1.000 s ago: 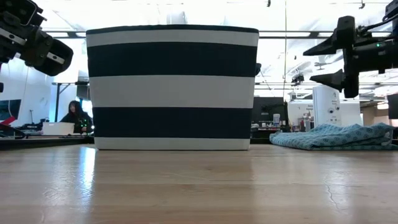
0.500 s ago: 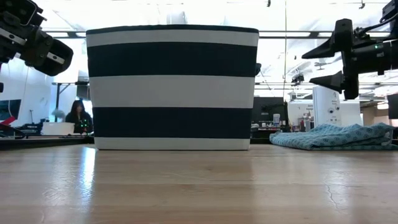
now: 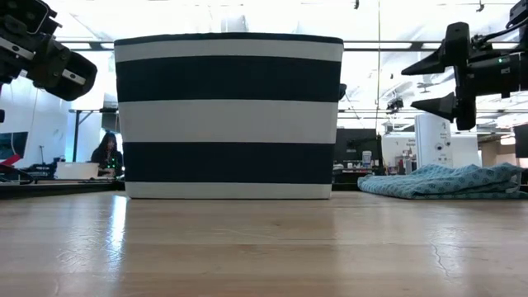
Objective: Pick & place medical supplies in basket/bin
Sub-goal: Return to Home Position
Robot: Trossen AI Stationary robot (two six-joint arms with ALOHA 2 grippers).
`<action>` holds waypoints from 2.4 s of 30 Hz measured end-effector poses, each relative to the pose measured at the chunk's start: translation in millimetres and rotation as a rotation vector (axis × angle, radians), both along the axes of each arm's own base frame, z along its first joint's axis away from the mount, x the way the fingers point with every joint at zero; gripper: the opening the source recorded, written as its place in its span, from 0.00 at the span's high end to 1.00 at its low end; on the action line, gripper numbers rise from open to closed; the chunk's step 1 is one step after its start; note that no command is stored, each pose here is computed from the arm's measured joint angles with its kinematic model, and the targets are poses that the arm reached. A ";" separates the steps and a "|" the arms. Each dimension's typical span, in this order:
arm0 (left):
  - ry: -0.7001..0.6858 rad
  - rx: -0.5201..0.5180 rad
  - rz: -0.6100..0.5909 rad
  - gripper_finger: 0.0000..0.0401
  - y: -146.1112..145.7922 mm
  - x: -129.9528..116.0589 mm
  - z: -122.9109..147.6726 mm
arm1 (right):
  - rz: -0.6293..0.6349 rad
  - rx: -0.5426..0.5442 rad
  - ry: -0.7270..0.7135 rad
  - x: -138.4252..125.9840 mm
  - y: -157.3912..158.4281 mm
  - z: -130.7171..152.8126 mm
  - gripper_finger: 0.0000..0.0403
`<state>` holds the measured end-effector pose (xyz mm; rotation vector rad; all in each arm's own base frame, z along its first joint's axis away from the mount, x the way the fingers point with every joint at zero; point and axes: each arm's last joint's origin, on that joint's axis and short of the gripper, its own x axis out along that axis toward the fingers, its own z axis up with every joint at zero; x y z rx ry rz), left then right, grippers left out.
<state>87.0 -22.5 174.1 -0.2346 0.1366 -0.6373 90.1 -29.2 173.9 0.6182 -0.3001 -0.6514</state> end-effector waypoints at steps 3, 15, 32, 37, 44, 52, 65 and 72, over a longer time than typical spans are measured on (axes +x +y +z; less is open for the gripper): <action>0.000 0.000 0.000 0.51 0.0 0.0 0.1 | -0.007 -0.038 0.034 0.0 -0.1 -0.1 0.10; 0.000 0.000 0.000 0.51 0.0 0.0 0.1 | 0.626 -0.604 0.117 6.0 19.3 8.8 0.12; 0.000 0.000 0.027 0.51 2.4 0.5 0.1 | 0.977 -0.474 0.148 7.7 27.5 -4.5 0.12; 0.000 0.000 0.096 0.51 8.4 1.7 0.1 | 0.948 -0.483 0.162 8.3 26.6 -5.0 0.12; 0.000 0.000 0.155 0.51 13.6 2.4 0.1 | 0.937 -0.470 0.209 11.3 25.5 -8.6 0.12; 0.000 0.000 0.156 0.51 13.8 2.5 0.0 | 0.952 -0.430 0.256 14.8 25.0 -13.5 0.12; 0.000 0.000 0.126 0.51 11.1 2.1 0.0 | 0.961 -0.409 0.282 16.5 24.8 -16.2 0.12; 0.023 -0.068 0.105 0.51 9.8 2.1 1.3 | 0.962 -0.409 0.282 16.6 24.8 -16.2 0.12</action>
